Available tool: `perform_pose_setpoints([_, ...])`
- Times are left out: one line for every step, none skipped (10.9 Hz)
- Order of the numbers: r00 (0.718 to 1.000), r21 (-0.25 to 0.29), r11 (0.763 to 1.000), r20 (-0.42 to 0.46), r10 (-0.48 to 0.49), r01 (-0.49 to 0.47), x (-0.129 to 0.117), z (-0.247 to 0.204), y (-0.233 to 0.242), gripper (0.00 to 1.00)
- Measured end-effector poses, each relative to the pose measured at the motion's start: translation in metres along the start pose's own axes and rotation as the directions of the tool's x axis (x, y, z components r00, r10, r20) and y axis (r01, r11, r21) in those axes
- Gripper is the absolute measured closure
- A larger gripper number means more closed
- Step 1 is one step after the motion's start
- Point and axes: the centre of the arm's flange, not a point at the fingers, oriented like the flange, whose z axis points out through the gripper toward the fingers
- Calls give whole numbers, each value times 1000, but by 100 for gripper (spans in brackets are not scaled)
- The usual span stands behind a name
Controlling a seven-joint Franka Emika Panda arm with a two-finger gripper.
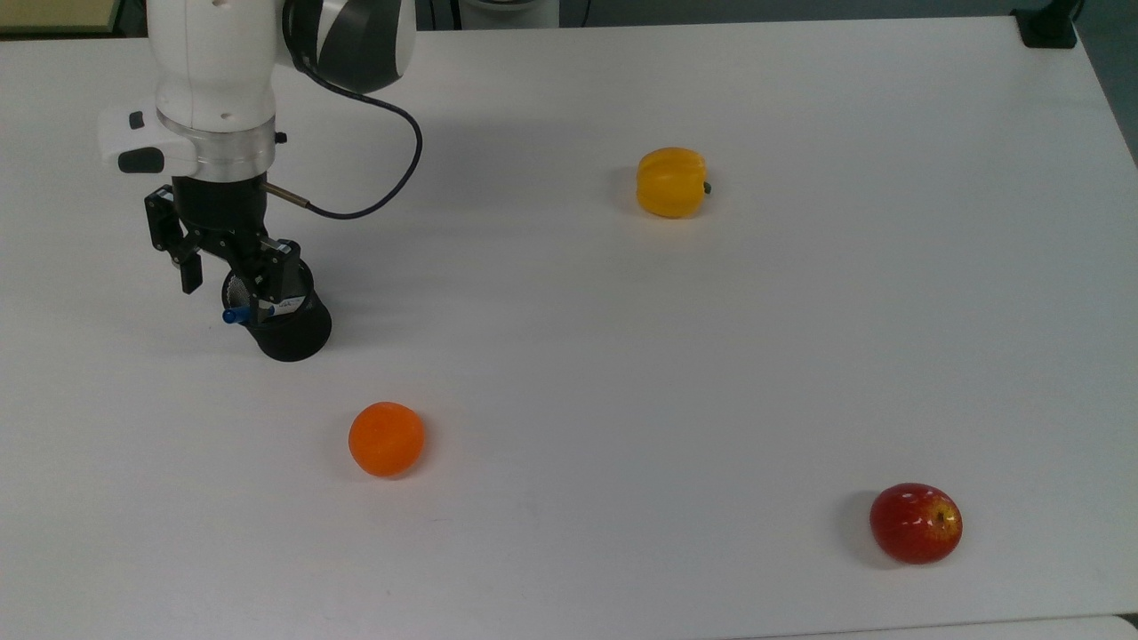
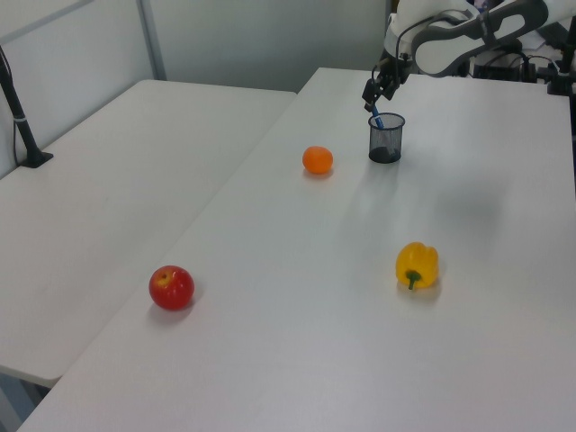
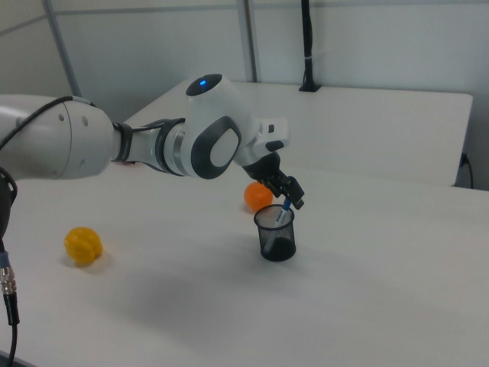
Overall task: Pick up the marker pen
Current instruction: 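Lower the gripper and close it on the blue-capped marker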
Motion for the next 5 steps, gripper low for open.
perform_pose_setpoints([1000, -1, 1000, -3, 4, -4, -1, 3, -2, 34])
perform_pose_setpoints([1000, -4, 1000, -8, 0, 0, -1, 6, -3, 37])
perform_pose_setpoints([1000, -7, 1000, -9, -4, 3, -1, 7, -4, 43])
perform_pose_setpoints([1000, -8, 1000, -10, -3, 3, -1, 7, -4, 55])
perform_pose_setpoints([1000, -6, 1000, -15, -4, 4, -1, 7, -4, 56])
